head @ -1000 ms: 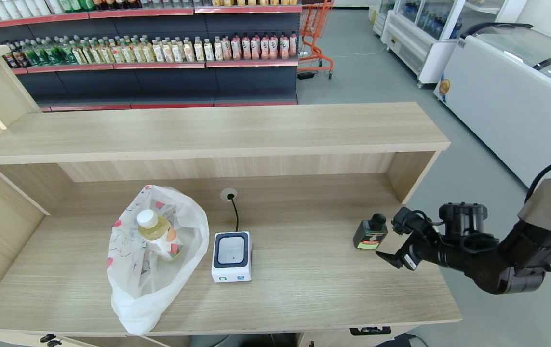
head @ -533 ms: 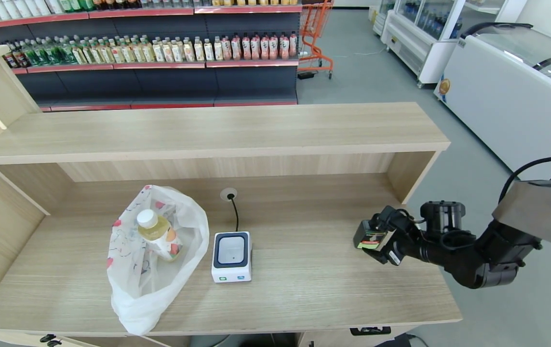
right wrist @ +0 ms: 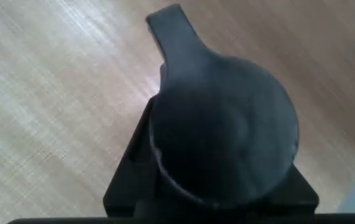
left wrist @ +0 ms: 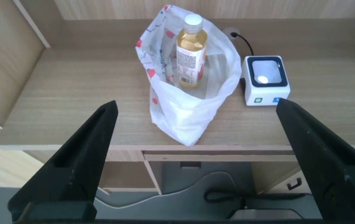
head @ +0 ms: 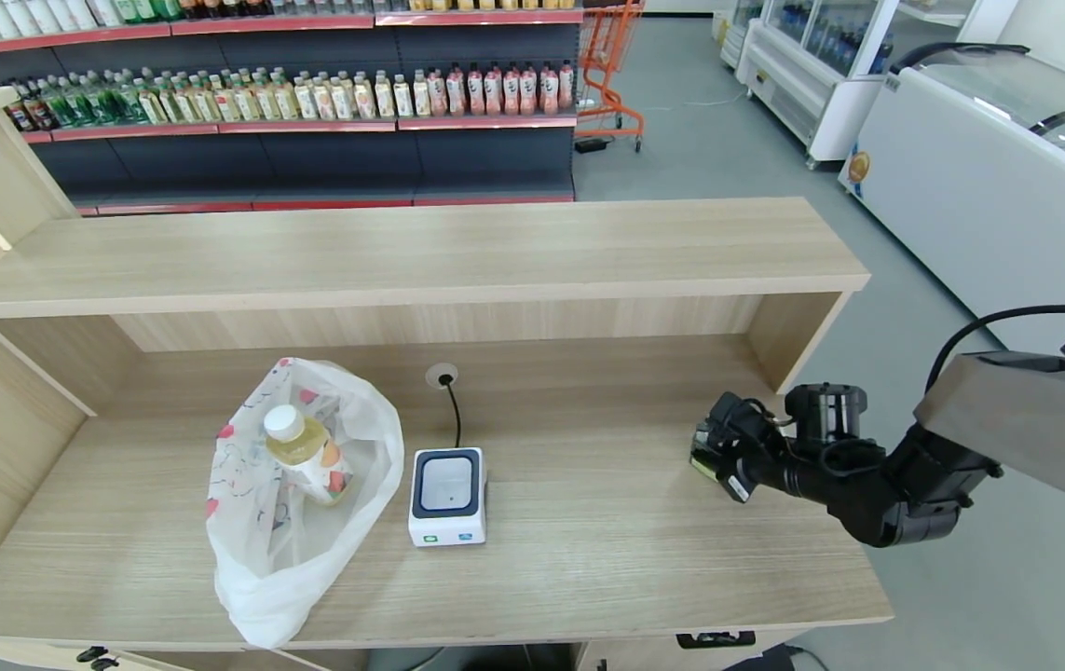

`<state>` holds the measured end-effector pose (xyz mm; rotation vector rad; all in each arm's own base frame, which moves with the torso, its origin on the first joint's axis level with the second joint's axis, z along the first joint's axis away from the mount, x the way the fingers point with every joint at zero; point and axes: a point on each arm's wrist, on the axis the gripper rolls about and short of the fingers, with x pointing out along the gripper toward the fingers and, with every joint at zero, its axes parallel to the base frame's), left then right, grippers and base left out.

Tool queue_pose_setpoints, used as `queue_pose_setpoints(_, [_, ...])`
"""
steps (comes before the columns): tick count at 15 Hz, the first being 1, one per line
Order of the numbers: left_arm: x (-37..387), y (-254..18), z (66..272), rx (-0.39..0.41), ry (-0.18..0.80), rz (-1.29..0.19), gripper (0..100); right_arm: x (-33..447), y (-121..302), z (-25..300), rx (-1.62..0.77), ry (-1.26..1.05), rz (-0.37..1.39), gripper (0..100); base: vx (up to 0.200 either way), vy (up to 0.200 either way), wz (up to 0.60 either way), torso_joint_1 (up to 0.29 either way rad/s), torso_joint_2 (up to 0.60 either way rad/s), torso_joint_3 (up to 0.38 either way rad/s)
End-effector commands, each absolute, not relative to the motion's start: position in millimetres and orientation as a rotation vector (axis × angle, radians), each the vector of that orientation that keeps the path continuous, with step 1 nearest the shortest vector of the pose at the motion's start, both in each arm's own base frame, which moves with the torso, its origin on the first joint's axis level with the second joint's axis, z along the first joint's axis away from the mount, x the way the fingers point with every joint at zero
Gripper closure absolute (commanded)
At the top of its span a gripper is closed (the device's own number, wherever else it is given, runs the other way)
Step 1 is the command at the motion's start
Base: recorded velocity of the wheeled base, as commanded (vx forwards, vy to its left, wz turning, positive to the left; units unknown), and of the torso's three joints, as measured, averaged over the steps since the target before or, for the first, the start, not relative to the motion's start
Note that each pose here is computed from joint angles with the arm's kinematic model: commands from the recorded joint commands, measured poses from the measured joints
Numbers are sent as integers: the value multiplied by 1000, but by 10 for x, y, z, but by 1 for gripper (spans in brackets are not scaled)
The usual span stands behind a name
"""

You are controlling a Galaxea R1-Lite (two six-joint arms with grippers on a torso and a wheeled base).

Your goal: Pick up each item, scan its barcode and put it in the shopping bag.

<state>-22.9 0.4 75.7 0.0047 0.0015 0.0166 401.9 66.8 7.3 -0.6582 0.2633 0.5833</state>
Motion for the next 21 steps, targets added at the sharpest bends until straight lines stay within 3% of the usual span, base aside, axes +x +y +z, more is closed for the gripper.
queue_pose_setpoints(1, [-229, 4, 756, 5, 2, 17, 0, 4019, 696, 11, -660, 273, 595, 100, 0, 0, 0, 0, 0, 0])
queue_pose_setpoints(4, [-229, 4, 756, 5, 2, 17, 0, 3988, 716, 36, -660, 266, 599, 100, 0, 0, 0, 0, 0, 0])
queue_pose_setpoints(7, [-229, 4, 756, 5, 2, 17, 0, 3893, 658, 334, -657, 210, 568, 100, 0, 0, 0, 0, 0, 0])
queue_pose_setpoints(11, [-229, 4, 756, 5, 2, 17, 0, 3044, 316, 1072, -632, 68, 440, 100, 0, 0, 0, 0, 0, 0])
queue_pose_setpoints(14, [-229, 4, 756, 5, 2, 17, 0, 2655, 283, 1350, -818, -144, 406, 100, 0, 0, 0, 0, 0, 0])
queue_pose_setpoints(16, [-229, 4, 756, 5, 2, 17, 0, 2628, 310, 1372, -937, -250, 524, 100, 0, 0, 0, 0, 0, 0])
queue_pose_setpoints(17, [-229, 4, 756, 5, 2, 17, 0, 2615, 339, 1308, -1040, -384, 721, 100, 0, 0, 0, 0, 0, 0])
queue_pose_setpoints(19, [-229, 4, 756, 5, 2, 17, 0, 2592, 374, 1293, -1279, -681, 871, 100, 0, 0, 0, 0, 0, 0])
queue_pose_setpoints(21, [-229, 4, 756, 5, 2, 17, 0, 2560, 385, 1329, -1456, -933, 891, 100, 0, 0, 0, 0, 0, 0])
